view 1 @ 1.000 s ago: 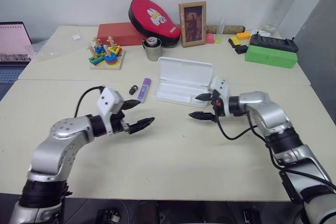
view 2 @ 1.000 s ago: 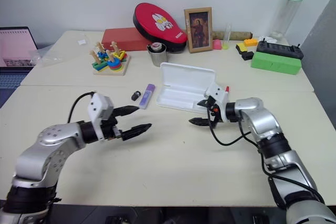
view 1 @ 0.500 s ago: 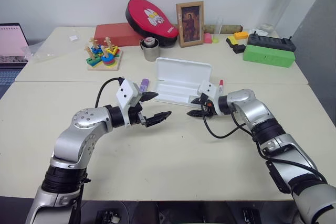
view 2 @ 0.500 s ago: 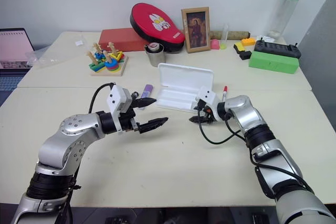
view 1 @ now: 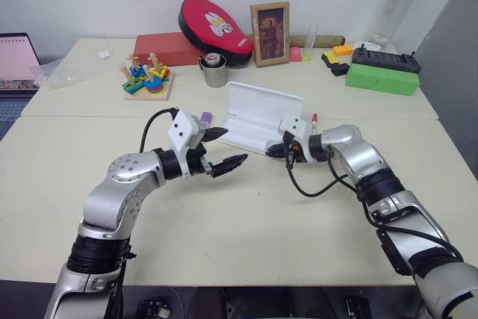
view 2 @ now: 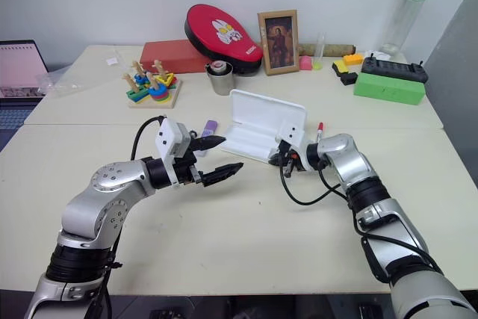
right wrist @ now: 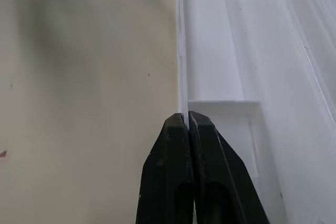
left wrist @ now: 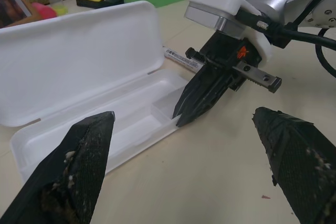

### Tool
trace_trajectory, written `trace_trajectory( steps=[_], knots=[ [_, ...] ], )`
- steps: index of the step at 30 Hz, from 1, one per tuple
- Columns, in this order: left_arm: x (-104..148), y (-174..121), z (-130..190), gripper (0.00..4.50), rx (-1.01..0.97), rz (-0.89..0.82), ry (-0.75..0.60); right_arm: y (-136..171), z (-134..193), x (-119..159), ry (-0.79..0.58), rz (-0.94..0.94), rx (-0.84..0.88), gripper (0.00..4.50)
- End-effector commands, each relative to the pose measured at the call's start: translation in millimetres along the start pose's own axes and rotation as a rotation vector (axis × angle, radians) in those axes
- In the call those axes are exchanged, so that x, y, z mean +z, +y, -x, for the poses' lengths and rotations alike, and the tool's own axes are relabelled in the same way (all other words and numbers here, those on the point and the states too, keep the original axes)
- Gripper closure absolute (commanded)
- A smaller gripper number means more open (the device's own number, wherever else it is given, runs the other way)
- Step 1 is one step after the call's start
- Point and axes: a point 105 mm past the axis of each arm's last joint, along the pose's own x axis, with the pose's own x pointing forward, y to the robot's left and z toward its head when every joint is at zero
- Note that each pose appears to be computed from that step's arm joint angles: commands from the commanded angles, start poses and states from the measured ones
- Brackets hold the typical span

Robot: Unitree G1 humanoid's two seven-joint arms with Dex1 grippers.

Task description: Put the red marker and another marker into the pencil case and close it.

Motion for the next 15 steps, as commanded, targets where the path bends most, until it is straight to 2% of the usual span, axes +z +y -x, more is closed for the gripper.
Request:
trace_trajectory(
  steps=[1,8,15],
  knots=[
    [9,-5,9,0.00,-0.001,-0.034,-0.015,28,9,20,-0.078,0.106,0.098,4.43],
    [0,-22,31,0.00,-0.019,-0.011,0.044,79,15,4,-0.038,0.139,0.199,4.43],
    [-10,-38,45,0.00,-0.057,0.004,0.113,96,13,-12,0.012,0.117,0.199,4.43]
  ],
)
